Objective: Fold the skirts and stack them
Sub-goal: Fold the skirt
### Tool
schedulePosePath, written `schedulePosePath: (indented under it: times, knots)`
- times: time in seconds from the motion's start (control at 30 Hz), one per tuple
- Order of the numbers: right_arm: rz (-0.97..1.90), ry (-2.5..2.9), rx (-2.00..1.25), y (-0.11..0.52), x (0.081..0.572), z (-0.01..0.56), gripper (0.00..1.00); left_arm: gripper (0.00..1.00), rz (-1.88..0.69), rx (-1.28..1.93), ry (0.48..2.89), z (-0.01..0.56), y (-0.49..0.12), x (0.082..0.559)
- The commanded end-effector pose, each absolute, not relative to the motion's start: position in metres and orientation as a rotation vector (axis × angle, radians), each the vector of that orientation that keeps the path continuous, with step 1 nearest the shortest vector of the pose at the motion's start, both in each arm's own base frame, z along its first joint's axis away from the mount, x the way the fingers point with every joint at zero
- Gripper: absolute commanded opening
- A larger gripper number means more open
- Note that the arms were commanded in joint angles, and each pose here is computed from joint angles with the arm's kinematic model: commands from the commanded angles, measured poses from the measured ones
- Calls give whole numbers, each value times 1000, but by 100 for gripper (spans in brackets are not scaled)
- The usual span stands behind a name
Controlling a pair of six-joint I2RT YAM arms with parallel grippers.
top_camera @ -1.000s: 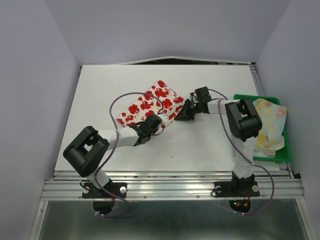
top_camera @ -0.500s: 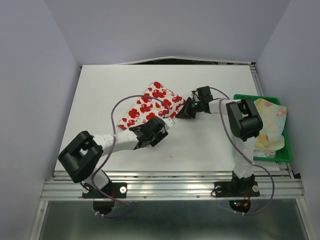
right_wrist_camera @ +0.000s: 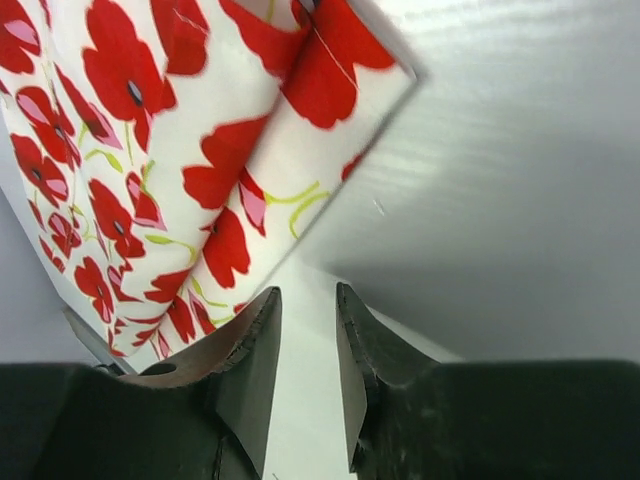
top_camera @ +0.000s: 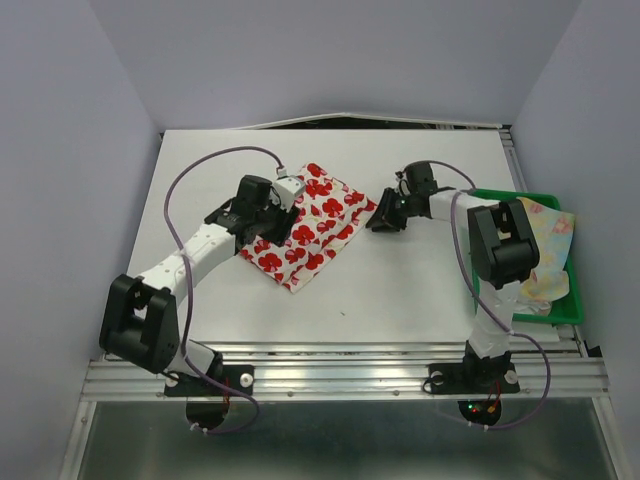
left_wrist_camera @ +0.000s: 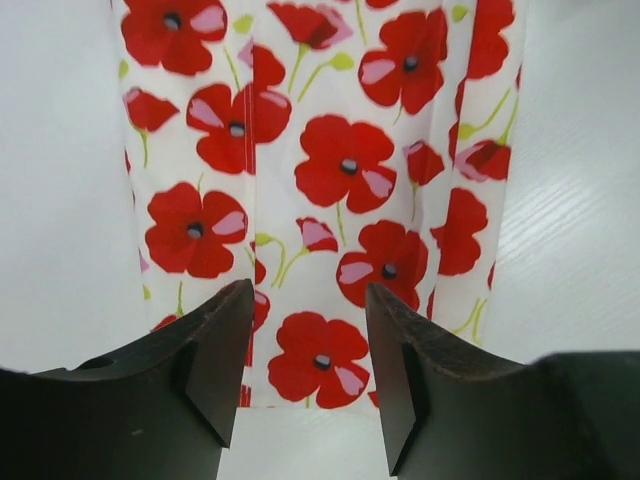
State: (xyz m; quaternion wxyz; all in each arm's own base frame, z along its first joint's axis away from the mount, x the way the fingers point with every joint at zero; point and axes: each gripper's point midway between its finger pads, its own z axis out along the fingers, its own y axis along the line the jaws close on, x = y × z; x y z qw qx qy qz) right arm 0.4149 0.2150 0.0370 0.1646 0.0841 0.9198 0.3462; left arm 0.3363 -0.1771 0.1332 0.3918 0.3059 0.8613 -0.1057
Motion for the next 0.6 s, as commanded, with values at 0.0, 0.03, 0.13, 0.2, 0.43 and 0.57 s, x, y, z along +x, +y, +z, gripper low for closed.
schedulePosePath:
  times: [0.0,0.03,0.13,0.2,0.43,0.57]
  knots:
    - [996,2646,307,211,396,42,34,58,-339,861,2313,101,-167,317]
    - [1001,2651,310,211,393,40,34,56,-338,865,2323,97,-166,316]
    - [1037,2612,307,215,396,51,31,52,-349,866,2332,89,-167,314]
    - [1037,2559,272,220,404,69,31,52,-342,823,2347,86,-165,314]
    - [957,2650,252,242,407,57,32,55,-336,539,2408,88,-135,345]
    - [923,2672,243,244,421,33,29,54,-262,494,2424,88,-122,358]
